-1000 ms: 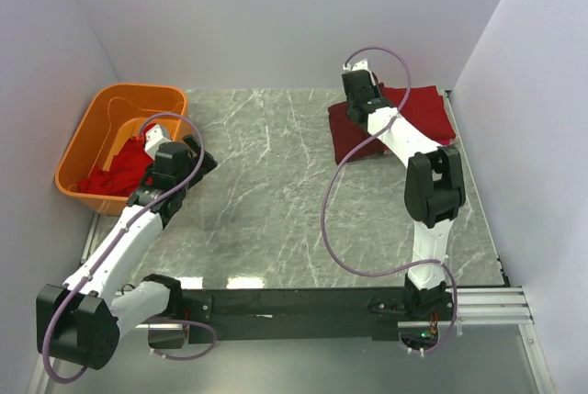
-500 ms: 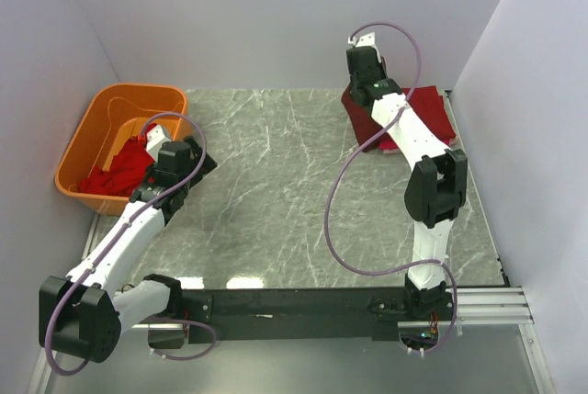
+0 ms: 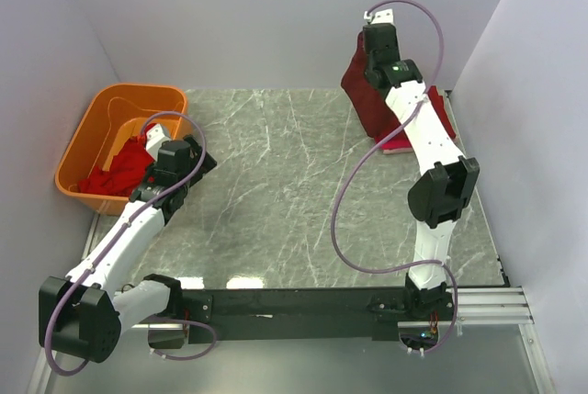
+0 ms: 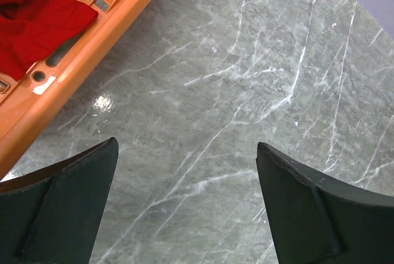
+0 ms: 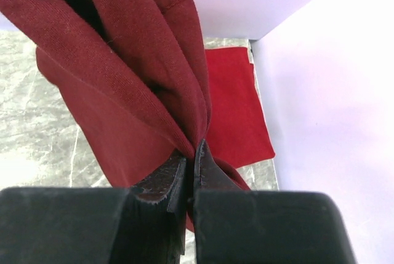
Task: Fold and stack the t-shirts
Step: Neatly place the folded tshirt to the corner
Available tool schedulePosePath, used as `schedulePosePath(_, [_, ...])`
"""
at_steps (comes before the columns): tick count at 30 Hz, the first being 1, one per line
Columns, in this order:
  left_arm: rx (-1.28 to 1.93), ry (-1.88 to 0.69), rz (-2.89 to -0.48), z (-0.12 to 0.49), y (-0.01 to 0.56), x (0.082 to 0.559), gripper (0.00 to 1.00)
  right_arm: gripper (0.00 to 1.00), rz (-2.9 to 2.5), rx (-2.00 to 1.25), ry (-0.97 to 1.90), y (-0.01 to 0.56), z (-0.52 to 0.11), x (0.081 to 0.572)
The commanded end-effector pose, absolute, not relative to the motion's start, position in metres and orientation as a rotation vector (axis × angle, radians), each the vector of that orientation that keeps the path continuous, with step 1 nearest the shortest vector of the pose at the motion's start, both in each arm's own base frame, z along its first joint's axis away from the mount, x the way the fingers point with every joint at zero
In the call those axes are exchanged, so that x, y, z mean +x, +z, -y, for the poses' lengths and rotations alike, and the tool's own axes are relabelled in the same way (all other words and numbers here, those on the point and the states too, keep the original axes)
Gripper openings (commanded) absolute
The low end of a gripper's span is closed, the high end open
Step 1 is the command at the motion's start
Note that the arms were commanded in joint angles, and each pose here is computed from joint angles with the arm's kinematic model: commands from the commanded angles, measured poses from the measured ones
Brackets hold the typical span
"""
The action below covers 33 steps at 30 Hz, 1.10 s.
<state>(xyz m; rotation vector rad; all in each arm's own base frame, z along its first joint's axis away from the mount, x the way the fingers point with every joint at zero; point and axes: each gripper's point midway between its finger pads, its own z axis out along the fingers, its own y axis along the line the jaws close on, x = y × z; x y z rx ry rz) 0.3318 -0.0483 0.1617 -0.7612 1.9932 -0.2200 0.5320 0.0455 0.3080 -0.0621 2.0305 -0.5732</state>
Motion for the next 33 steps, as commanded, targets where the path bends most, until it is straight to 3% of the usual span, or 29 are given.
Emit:
schedulePosePath(1, [-0.766, -0.245, -1.916, 0.048, 0.189, 0.343, 0.99, 0.0, -1.952, 0.023, -0.485, 0.358, -0.033, 0.52])
schedulePosePath(14, [-0.822, -0.186, -1.934, 0.042, 0.183, 0.347, 1.0, 0.0, -2.056, 0.093, -0.448, 0.31, 0.018, 0.542])
schedulePosePath(30, [-0.896, -0.137, -1.907, 0.034, 0.192, 0.352, 0.99, 0.0, -1.991, 0.397, -0.801, 0.216, 0.118, 0.608])
schedulePosePath(31, [-0.899, -0.136, -1.906, 0.033, 0.194, 0.351, 1.0, 0.02, -2.009, 0.414, -0.808, 0.208, 0.119, 0.607])
schedulePosePath(33, [-0.915, -0.136, -1.897, 0.032, 0.195, 0.35, 0.99, 0.19, -2.027, 0.404, -0.813, 0.191, 0.118, 0.611])
